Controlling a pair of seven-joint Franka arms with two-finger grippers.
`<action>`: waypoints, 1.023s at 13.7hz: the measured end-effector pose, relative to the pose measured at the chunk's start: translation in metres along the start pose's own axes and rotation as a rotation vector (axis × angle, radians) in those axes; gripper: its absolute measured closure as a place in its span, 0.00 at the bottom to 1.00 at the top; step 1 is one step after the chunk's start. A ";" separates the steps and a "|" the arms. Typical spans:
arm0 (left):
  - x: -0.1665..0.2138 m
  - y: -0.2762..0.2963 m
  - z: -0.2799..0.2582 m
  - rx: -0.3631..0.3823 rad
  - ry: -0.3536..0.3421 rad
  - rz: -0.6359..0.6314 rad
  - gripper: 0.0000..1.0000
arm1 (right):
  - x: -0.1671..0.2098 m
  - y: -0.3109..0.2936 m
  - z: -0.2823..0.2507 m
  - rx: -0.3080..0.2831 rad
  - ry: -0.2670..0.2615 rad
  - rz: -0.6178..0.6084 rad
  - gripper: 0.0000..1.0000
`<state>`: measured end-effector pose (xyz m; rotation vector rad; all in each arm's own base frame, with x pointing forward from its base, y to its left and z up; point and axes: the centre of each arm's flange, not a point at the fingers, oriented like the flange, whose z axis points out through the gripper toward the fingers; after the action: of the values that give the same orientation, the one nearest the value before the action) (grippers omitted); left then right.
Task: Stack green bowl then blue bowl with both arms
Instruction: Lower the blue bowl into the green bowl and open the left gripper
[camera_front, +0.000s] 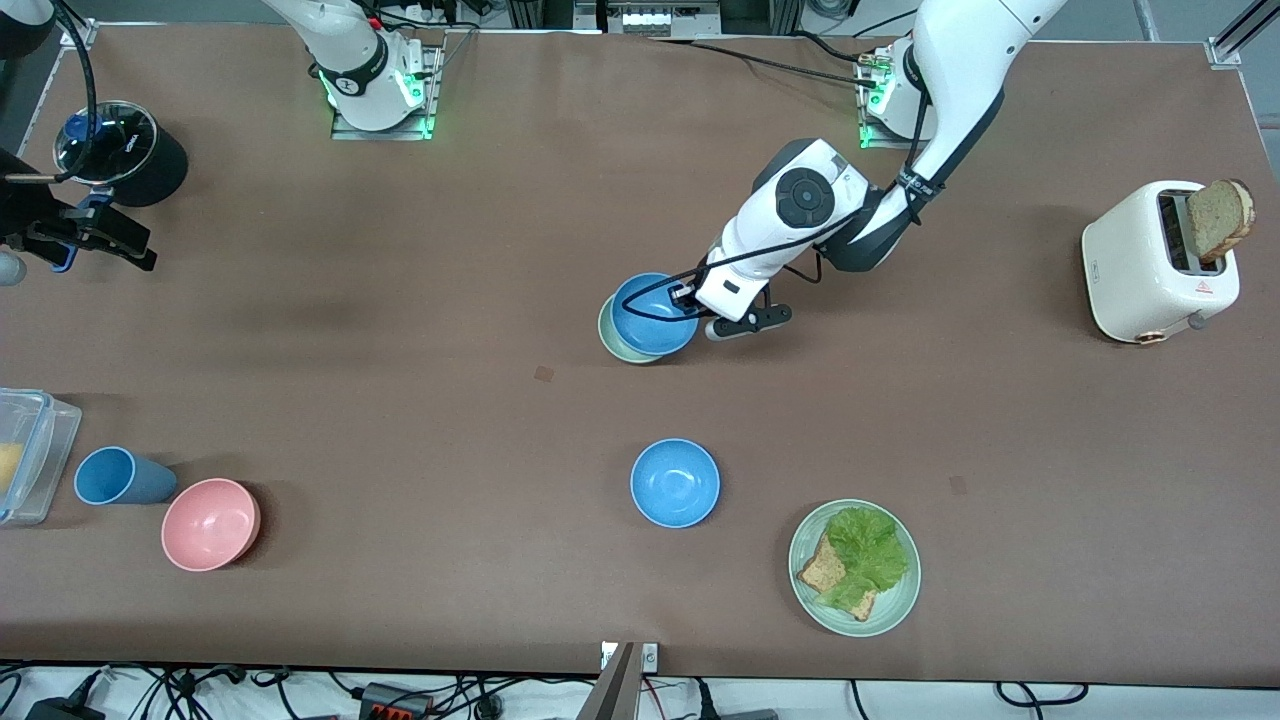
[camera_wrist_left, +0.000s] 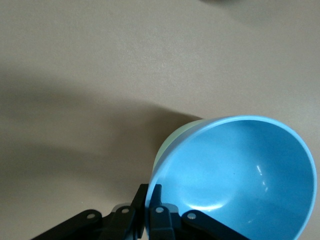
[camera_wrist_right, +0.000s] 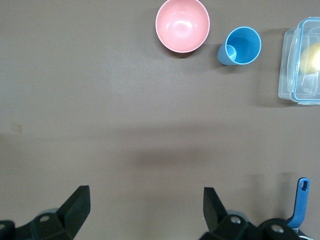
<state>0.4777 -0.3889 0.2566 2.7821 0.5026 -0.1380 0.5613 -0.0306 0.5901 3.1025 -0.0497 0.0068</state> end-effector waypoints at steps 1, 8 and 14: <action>0.001 0.001 0.001 -0.001 0.000 0.002 0.95 | 0.000 0.000 0.000 0.000 0.000 0.000 0.00; -0.003 0.013 0.006 -0.011 -0.007 0.003 0.95 | 0.000 -0.001 0.000 0.000 0.000 -0.002 0.00; 0.005 0.011 0.008 -0.004 0.008 -0.021 0.72 | 0.000 -0.001 0.000 0.000 0.000 -0.002 0.00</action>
<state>0.4856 -0.3998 0.2516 2.7754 0.5335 -0.1309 0.5614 -0.0297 0.5901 3.1026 -0.0462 0.0069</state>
